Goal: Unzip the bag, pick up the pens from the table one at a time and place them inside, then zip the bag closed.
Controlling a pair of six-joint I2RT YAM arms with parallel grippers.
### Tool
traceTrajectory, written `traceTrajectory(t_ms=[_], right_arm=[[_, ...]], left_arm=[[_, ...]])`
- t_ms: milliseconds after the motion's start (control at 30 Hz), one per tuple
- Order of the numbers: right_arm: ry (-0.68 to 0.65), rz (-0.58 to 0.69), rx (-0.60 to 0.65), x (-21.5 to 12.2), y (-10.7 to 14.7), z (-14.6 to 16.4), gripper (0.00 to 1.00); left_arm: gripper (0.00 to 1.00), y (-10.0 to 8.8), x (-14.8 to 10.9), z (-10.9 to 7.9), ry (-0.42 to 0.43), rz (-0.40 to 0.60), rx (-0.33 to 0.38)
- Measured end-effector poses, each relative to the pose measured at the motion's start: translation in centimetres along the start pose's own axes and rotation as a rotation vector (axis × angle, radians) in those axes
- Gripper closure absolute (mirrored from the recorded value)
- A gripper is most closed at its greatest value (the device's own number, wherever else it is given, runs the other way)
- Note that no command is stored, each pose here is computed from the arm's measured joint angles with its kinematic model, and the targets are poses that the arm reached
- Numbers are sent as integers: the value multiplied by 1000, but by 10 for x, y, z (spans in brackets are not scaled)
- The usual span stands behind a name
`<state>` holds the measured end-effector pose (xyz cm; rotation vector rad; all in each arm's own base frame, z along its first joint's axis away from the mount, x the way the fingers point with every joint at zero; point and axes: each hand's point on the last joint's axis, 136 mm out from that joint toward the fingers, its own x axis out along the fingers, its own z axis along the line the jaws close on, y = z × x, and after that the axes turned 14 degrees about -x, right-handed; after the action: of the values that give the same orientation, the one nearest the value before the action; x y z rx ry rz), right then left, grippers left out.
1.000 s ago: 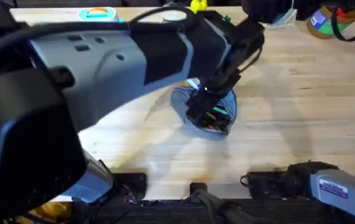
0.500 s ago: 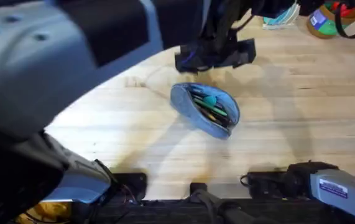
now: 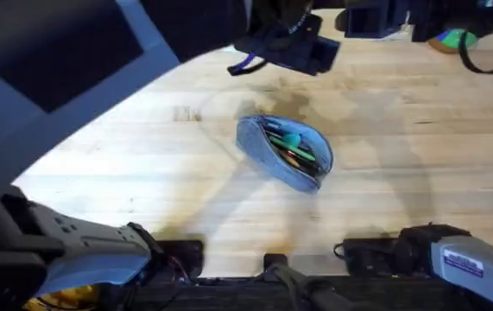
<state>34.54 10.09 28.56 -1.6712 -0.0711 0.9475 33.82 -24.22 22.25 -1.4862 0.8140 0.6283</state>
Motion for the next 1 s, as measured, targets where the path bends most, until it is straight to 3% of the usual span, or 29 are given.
traceTrajectory(t_ms=[133, 300, 567, 733, 900, 1000], right_arm=[[18, -39, 33, -31, -7, 14, 5], [42, -35, 98, -71, 2, 35, 4], [34, 50, 233, -85, 28, 51, 3], [-28, 87, 268, -84, 33, 74, 3], [-82, 145, 271, -73, 42, 102, 4], [-85, 179, 260, -69, 47, 117, 3]], left_arm=[[8, -9, 0, 20, -47, -14, 102], [7, -8, -7, 42, -24, 44, 257], [7, -3, -28, 78, 99, 118, 416], [8, 10, -45, 88, 244, 162, 558], [7, 0, -43, 97, 289, 121, 600], [7, 6, -43, 107, 287, 153, 602]])
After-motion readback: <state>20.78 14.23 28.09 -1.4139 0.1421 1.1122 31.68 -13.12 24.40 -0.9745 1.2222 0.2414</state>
